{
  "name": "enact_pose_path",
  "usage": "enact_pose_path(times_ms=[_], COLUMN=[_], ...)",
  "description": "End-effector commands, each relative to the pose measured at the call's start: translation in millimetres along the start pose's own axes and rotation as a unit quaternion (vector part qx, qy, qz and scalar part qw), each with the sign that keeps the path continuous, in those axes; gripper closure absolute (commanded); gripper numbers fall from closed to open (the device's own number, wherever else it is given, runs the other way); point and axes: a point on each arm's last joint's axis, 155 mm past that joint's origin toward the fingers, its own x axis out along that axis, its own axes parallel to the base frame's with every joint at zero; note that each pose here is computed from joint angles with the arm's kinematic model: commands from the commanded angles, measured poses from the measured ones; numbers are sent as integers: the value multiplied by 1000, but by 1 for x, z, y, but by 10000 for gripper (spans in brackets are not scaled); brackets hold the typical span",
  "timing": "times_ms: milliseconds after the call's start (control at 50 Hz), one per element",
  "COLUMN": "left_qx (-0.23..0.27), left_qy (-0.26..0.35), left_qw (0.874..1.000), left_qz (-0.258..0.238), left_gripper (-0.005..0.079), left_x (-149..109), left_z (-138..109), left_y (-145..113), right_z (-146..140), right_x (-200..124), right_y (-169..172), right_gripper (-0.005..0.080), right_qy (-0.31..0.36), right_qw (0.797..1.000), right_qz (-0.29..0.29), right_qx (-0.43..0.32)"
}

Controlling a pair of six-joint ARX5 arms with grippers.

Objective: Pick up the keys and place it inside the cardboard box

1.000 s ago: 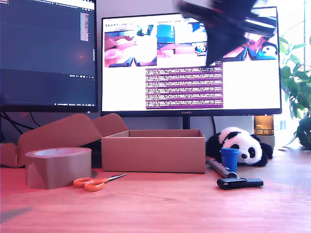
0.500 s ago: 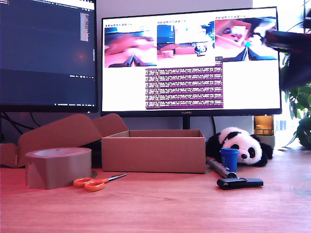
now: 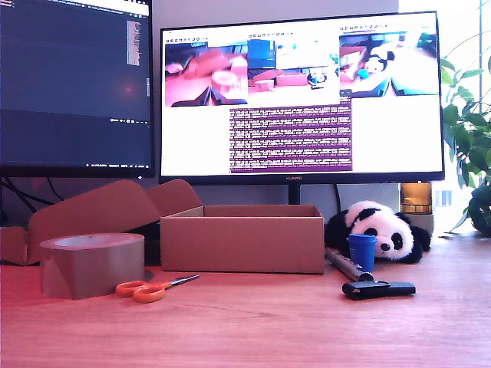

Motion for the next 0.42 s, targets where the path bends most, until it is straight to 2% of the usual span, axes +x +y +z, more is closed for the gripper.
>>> enact_pose_path(times_ms=[0, 120, 400], left_qx=[2, 2, 2], left_qy=[11, 11, 11], left_qw=[1000, 1000, 1000], left_qz=[-2, -1, -2], left_gripper=[765, 765, 765], left_x=[2, 2, 2], left_z=[-9, -9, -9], left_y=[0, 0, 0], right_z=[-7, -4, 32], right_x=[-3, -12, -32], right_y=[0, 4, 5], right_gripper=[765, 765, 765], right_qy=[-9, -34, -119], right_qw=[1000, 999, 992], right_qz=[4, 19, 23], right_qx=[0, -8, -14])
